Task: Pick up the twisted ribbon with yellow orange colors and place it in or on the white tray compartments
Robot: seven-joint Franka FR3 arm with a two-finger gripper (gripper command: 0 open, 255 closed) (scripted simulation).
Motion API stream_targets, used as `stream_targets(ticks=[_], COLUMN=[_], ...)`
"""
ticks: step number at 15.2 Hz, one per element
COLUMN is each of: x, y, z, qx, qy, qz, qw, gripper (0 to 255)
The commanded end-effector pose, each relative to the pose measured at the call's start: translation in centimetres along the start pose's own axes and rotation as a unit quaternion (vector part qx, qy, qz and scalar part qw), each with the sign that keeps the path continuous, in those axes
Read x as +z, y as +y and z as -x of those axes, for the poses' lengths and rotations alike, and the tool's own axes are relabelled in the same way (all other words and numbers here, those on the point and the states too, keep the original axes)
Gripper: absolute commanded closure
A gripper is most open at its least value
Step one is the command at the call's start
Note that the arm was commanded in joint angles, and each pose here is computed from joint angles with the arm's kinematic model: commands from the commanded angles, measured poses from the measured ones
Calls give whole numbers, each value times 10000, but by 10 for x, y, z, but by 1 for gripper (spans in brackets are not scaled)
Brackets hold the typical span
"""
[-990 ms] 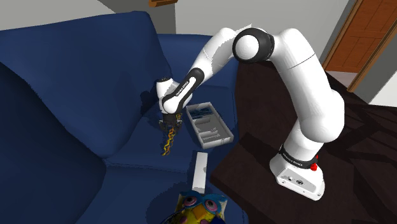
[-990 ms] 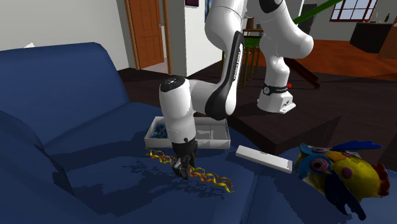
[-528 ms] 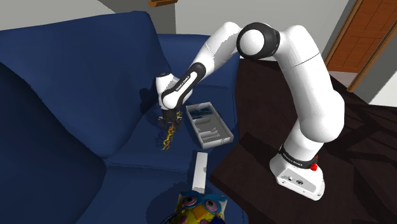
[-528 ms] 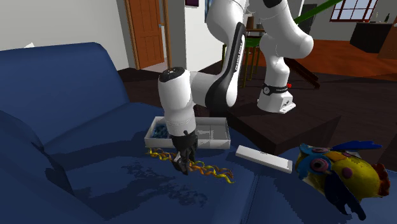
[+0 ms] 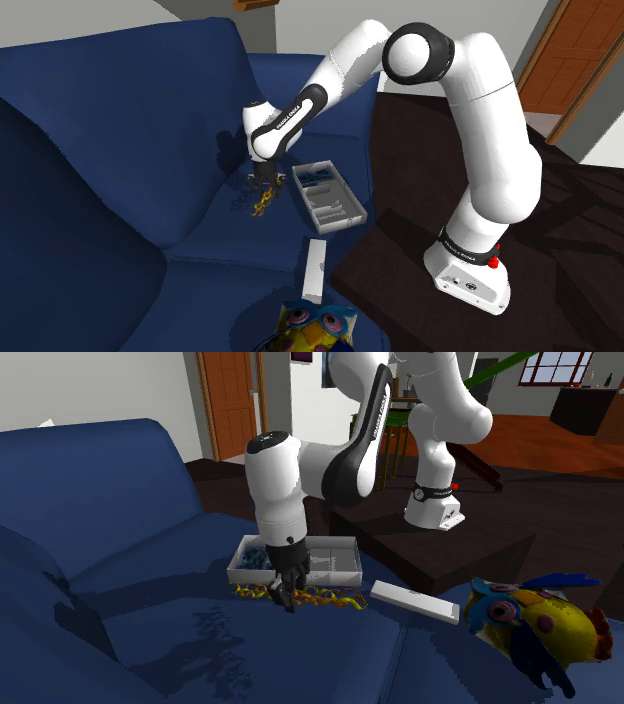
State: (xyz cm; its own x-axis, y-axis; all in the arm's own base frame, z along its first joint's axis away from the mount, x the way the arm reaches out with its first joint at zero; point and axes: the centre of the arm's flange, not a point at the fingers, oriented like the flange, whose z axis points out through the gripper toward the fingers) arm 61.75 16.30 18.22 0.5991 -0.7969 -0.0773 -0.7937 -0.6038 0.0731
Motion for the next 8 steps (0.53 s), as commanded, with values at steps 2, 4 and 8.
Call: stream_targets(ticks=[2, 4, 8], x=[-16, -26, -47], y=[2, 3, 4], z=[2, 3, 4], qx=[0, 0, 0], qy=[0, 0, 0], qz=[0, 0, 0], qw=[10000, 10000, 10000], gripper=[255, 255, 255])
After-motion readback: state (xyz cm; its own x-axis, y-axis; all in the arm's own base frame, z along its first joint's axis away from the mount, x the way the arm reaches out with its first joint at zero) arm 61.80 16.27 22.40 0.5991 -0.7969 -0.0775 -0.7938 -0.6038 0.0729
